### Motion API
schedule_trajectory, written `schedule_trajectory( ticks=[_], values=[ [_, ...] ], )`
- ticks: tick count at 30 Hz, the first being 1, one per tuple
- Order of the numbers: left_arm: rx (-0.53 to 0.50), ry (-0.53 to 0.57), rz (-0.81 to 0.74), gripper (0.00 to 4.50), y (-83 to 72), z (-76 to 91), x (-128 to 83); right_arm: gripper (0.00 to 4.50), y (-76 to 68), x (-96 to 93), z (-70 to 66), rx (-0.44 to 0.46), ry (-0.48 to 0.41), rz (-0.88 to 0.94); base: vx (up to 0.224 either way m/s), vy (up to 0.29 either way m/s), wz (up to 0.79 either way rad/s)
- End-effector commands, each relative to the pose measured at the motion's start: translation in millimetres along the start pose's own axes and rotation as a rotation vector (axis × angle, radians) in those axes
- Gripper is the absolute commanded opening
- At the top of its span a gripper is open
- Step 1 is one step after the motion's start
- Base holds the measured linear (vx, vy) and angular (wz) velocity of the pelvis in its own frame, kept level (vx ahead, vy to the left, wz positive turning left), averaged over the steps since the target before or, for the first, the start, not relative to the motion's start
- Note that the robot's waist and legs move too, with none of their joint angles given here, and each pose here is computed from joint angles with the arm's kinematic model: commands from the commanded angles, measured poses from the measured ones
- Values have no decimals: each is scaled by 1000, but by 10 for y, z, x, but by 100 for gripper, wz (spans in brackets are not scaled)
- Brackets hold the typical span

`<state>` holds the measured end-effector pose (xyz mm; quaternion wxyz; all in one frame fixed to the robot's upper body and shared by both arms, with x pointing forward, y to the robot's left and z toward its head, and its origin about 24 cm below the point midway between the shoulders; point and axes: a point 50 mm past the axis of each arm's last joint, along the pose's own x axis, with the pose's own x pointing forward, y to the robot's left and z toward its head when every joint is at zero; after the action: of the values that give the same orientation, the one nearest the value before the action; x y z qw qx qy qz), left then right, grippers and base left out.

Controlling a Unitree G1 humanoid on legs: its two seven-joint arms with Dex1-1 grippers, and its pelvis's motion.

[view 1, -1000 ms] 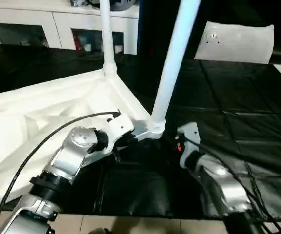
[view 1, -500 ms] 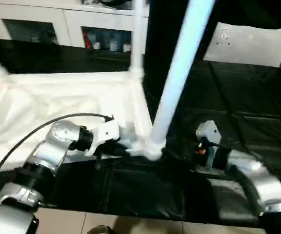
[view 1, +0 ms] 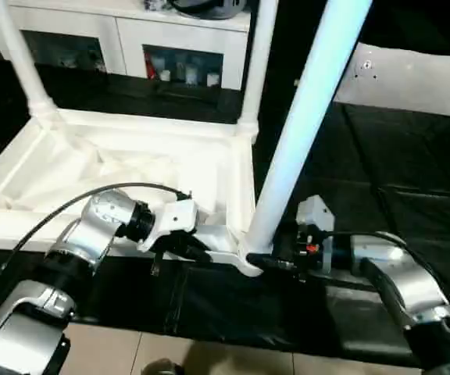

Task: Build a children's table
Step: Rotate leg to tighten

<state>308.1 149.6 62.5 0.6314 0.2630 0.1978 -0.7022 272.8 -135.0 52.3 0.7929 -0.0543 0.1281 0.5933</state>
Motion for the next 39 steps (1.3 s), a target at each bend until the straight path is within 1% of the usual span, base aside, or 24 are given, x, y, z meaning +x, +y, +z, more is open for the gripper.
schedule_trajectory(
  ticks=[1, 3, 6, 7, 11, 15, 20, 21, 22, 23, 24, 25, 26, 28, 29, 30, 33, 35, 36, 38, 39],
  values=[
    [57, 30, -95, 0, -20, 61, 91, 348, -26, 8, 12, -15, 9, 11, 0, 0, 0],
    [60, 31, -99, 0, -20, 60, 91, 326, -31, 24, 11, -16, 12, 22, 0, 0, 0],
    [62, 32, -105, 0, -18, 57, 92, 315, -33, 40, 9, -17, 16, 41, 0, 0, 0],
    [63, 32, -107, 0, -16, 56, 93, 292, -35, 43, 6, -18, 16, 46, 0, 0, 0],
    [62, 40, -113, 0, -16, 39, 88, 273, -32, 57, -5, -14, 21, 71, 0, 0, 0],
    [55, 49, -110, 0, -19, 17, 77, 270, -19, 64, -21, -9, 23, 82, 0, 0, 0],
    [19, 40, -54, 0, 0, -17, 68, 270, 15, 81, -56, 7, 20, 89, 0, 0, 0],
    [-27, 19, 16, 0, 27, -26, 78, 270, 41, 97, -79, 29, 11, 73, 0, 0, 0],
    [-51, 9, 51, 0, 41, -29, 84, 270, 52, 104, -91, 40, 7, 61, 0, 0, 0],
    [-80, -15, 102, 0, 57, -17, 107, 270, 51, 127, -119, 65, 6, 10, 0, 0, 0],
    [-96, -30, 120, 0, 60, -8, 121, 270, 49, 140, -130, 74, 2, -16, 0, 0, 0],
    [-135, -72, 168, 0, 62, 30, 169, 270, 37, 185, -161, 104, -11, -101, 0, 0, 0],
    [-144, -84, 179, 0, 62, 44, 187, 270, 30, 201, -168, 113, -16, -128, 0, 0, 0],
    [-189, -138, 235, 0, 48, 147, 327, 270, -21, 314, -201, 189, -50, -302, 0, 0, 0],
    [-191, -140, 238, 0, 46, 154, 337, 270, -24, 322, -203, 194, -52, -312, 0, 0, 0],
    [-204, -151, 257, 0, 47, 185, 383, 270, -33, 361, -206, 219, -64, -351, 0, 0, 0],
    [-240, -175, 305, 0, 58, 273, 496, 269, -61, 466, -196, 264, -85, -451, 0, 0, 0],
    [-286, -199, 388, 0, 102, 405, 650, 269, -90, 623, -167, 327, -97, -577, 0, 0, 0],
    [-286, -199, 389, 0, 102, 406, 651, 269, -90, 624, -167, 327, -97, -577, 0, 0, 0],
    [-315, -198, 481, 0, 164, 513, 759, 269, -93, 775, -112, 347, -85, -657, 0, 0, 0],
    [-308, -177, 508, 0, 181, 533, 787, 269, -99, 824, -85, 349, -78, -692, 0, 0, 0]
  ],
)
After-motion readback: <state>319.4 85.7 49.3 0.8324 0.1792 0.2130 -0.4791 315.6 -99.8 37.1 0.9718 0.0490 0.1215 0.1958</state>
